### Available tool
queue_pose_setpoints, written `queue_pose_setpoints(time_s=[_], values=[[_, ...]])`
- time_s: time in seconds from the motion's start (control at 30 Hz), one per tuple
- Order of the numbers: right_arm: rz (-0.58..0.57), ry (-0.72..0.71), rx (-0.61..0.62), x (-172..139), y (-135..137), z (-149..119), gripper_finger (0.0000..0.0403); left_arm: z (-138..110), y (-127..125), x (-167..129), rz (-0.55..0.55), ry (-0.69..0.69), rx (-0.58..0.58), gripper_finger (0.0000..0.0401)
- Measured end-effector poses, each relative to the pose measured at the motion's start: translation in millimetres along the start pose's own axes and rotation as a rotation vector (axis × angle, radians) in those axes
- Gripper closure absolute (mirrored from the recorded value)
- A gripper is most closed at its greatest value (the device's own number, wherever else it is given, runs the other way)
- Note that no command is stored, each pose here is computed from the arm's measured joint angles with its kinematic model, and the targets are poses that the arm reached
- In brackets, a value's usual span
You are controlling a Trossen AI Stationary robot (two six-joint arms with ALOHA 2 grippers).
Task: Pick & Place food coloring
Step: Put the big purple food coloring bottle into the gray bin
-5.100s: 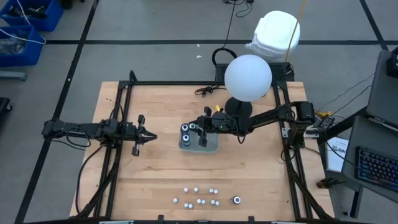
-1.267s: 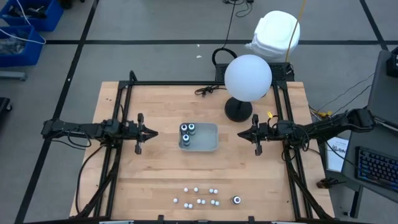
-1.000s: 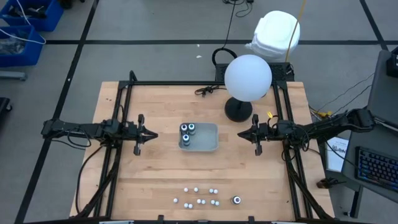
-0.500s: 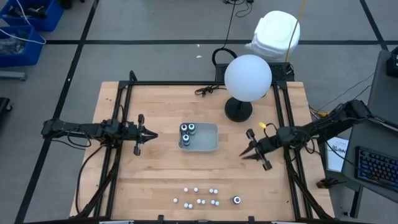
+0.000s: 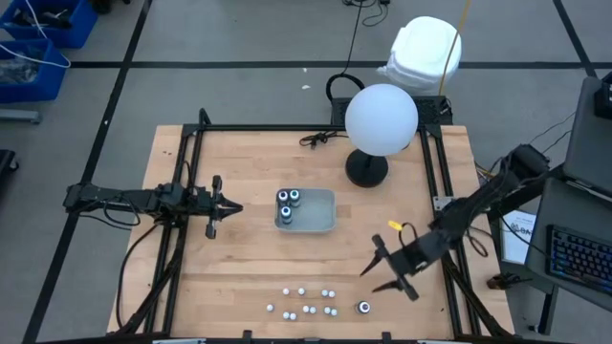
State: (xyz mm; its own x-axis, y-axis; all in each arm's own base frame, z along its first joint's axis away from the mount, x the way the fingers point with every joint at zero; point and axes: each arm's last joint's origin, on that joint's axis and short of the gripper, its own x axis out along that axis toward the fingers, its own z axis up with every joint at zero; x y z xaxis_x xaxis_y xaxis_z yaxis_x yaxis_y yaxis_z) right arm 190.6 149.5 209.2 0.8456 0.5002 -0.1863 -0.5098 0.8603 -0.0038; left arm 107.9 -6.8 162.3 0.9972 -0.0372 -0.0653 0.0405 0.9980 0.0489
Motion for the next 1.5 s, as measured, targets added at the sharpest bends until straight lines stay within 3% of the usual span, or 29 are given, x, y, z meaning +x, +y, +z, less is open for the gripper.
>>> queue_pose_setpoints(time_s=[0.23, 0.4, 0.63, 0.83, 1.17, 1.3, 1.5], values=[[0.020, 0.116, 0.105, 20, 15, -21, 0.0163, 0, 0, 0, 0.001, 0.000, -0.004, 0.0366], [0.060, 0.121, 0.135, 27, 25, -30, 0.0159, 0, 0, 0, 0.000, 0.000, -0.008, 0.0366], [0.093, 0.092, 0.130, 38, 37, -43, 0.0155, 0, 0, 0, 0.000, 0.001, -0.009, 0.0366], [0.036, 0.130, 0.118, 46, 37, -59, 0.0155, 0, 0, 0, 0.001, 0.000, -0.012, 0.0366], [0.039, 0.113, 0.121, 53, 39, -69, 0.0156, 0, 0, 0, 0.001, 0.001, -0.012, 0.0366], [0.039, 0.117, 0.120, 53, 39, -69, 0.0169, 0, 0, 0, 0.001, 0.001, -0.012, 0.0366], [0.035, 0.139, 0.130, 53, 38, -71, 0.0225, 0, 0, 0, 0.000, 0.000, -0.011, 0.0366]])
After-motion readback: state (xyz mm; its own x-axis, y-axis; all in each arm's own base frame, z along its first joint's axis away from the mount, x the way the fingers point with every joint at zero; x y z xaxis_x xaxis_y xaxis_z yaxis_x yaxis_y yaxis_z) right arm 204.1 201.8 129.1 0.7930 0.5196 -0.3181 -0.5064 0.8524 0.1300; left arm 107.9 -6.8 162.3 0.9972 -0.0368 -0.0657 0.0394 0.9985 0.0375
